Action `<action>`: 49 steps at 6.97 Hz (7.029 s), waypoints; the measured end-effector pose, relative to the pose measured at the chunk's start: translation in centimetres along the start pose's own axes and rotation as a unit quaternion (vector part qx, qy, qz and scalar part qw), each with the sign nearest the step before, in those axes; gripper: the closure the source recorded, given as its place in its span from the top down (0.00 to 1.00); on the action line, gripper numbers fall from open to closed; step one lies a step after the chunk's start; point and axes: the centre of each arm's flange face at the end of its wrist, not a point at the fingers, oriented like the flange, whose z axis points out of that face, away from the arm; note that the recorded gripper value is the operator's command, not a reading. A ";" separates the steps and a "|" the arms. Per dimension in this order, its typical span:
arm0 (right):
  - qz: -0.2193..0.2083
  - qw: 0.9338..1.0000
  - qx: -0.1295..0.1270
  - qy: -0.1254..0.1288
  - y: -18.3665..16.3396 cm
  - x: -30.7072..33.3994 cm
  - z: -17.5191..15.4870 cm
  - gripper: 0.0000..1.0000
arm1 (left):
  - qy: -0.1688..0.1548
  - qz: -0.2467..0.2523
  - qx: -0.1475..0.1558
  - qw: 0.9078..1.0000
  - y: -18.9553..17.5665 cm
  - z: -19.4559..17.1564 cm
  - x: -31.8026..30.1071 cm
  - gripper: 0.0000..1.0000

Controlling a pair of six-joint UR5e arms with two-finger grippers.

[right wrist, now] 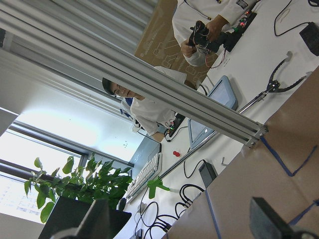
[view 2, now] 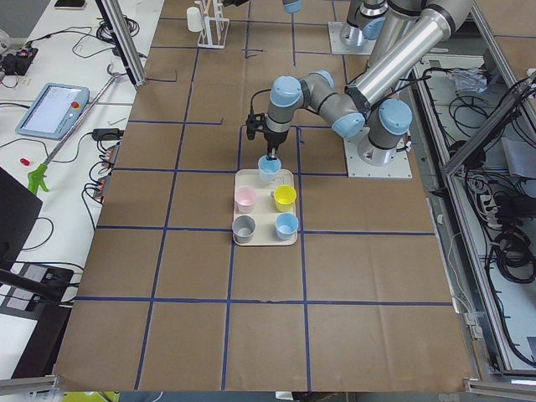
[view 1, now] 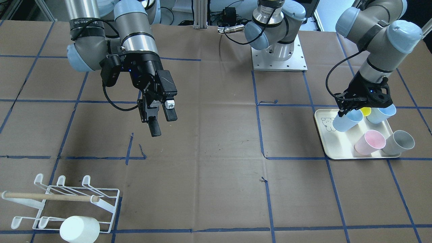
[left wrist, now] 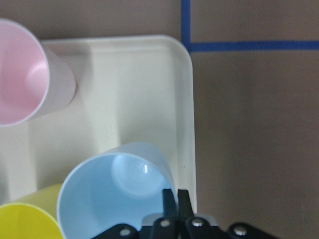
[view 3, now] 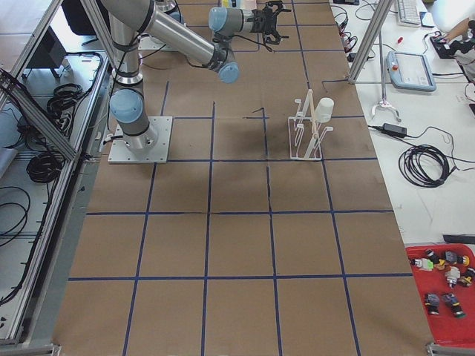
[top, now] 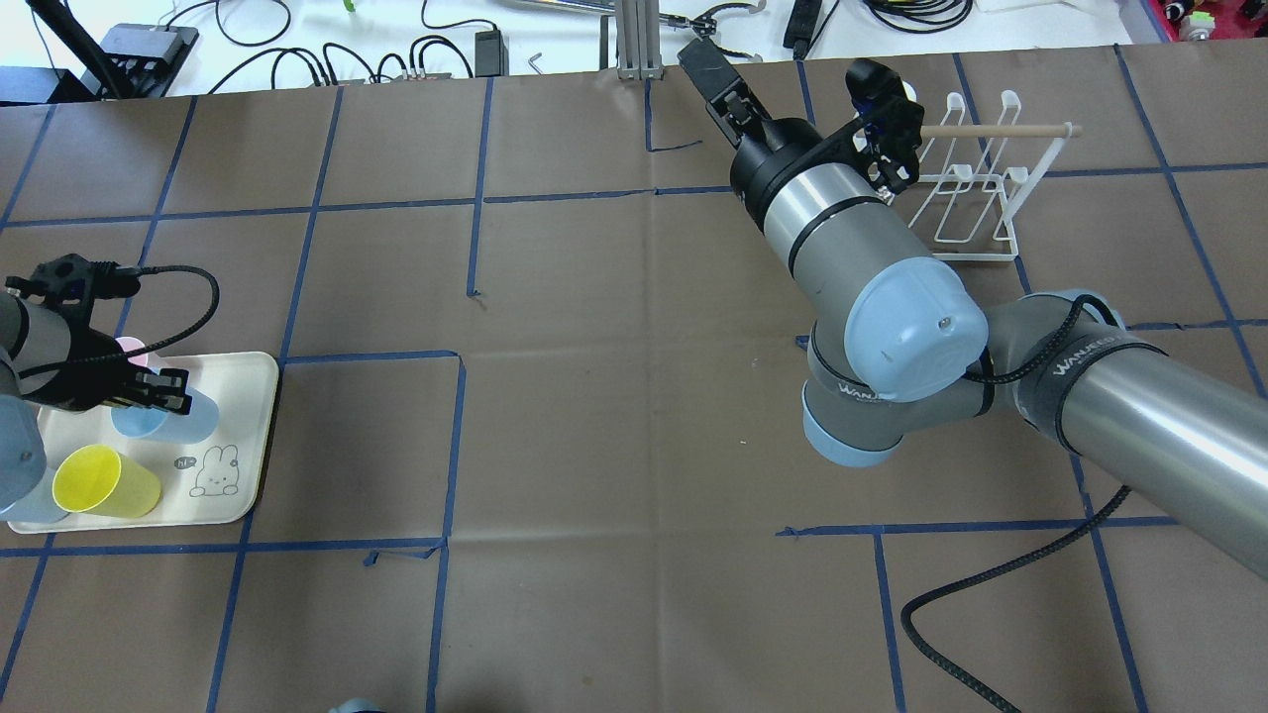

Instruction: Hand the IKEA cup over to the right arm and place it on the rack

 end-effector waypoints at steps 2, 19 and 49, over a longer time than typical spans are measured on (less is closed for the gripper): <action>0.053 0.999 -0.003 0.009 1.1 1.4 -1.4 1.00 | 0.027 0.053 -0.002 0.998 -6.1 -6.1 3.4 0.00; 0.296 0.954 -0.029 0.029 4.0 2.1 -4.5 0.99 | 0.366 0.341 0.443 0.744 -4.2 -1.8 27.1 0.04; 0.285 0.957 -0.005 0.058 -0.4 2.2 4.0 0.08 | 0.322 0.181 0.437 0.820 -6.2 -3.1 18.7 0.99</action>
